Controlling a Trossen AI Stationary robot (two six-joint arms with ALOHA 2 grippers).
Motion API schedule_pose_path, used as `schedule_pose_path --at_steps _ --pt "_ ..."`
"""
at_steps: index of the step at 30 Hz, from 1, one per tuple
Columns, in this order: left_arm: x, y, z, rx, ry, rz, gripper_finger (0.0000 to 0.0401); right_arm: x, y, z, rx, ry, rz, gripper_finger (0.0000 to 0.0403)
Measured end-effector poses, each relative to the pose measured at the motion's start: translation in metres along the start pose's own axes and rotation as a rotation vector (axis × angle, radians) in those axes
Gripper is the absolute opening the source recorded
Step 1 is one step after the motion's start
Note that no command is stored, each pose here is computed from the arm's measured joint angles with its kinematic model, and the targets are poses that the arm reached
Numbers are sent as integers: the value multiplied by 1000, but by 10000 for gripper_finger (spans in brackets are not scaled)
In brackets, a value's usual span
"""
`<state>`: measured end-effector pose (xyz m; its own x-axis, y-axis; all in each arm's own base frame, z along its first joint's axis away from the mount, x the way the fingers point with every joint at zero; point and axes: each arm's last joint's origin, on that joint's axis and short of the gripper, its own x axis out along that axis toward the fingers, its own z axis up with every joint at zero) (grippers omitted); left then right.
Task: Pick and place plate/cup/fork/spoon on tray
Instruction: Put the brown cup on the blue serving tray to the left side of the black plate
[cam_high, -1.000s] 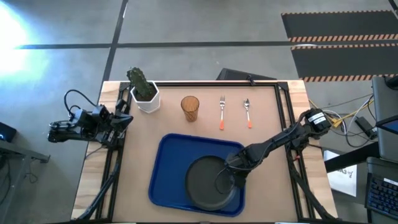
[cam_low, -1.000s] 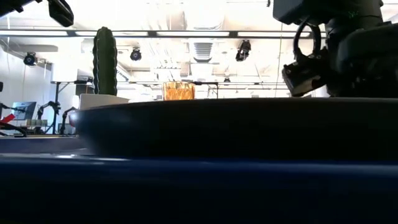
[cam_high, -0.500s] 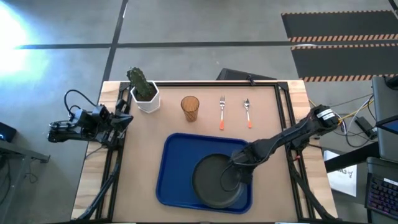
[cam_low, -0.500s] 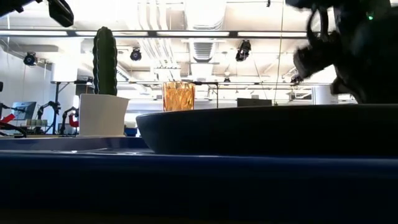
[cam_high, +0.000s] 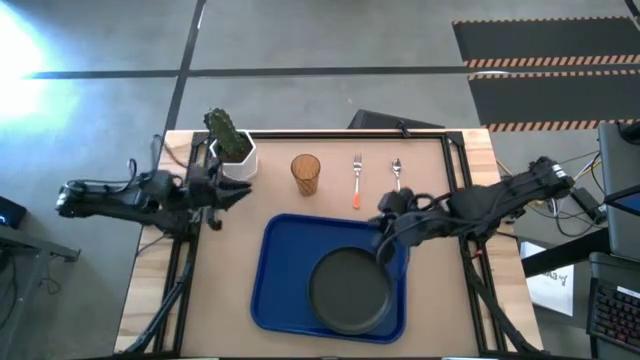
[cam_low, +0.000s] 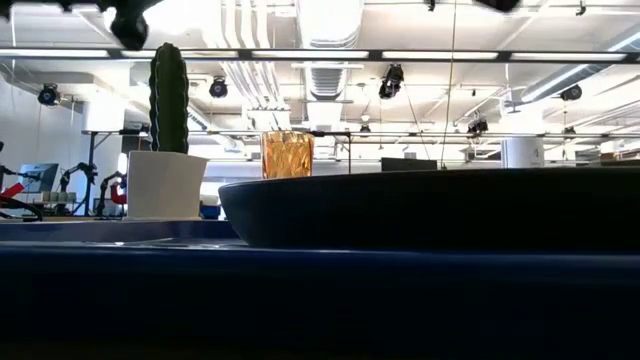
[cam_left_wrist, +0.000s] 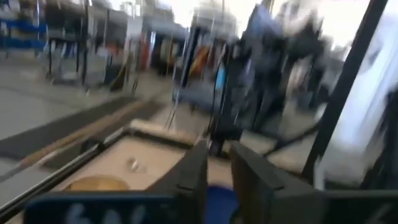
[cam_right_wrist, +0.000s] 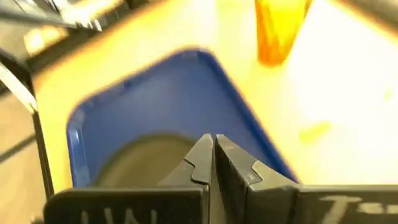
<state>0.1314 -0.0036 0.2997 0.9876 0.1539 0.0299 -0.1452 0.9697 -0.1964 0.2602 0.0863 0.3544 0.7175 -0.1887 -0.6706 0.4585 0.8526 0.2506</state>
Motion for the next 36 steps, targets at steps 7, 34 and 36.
schedule_pose_path --at_steps 7,34,36 --pt "60 -16 27 304 394 140 159 -29 6 28 -116 -131 11 9" --pt "156 21 10 381 876 232 171 -131 -27 65 -229 -399 135 9" --pt "158 25 7 369 893 221 171 -135 -30 65 -223 -406 140 9"
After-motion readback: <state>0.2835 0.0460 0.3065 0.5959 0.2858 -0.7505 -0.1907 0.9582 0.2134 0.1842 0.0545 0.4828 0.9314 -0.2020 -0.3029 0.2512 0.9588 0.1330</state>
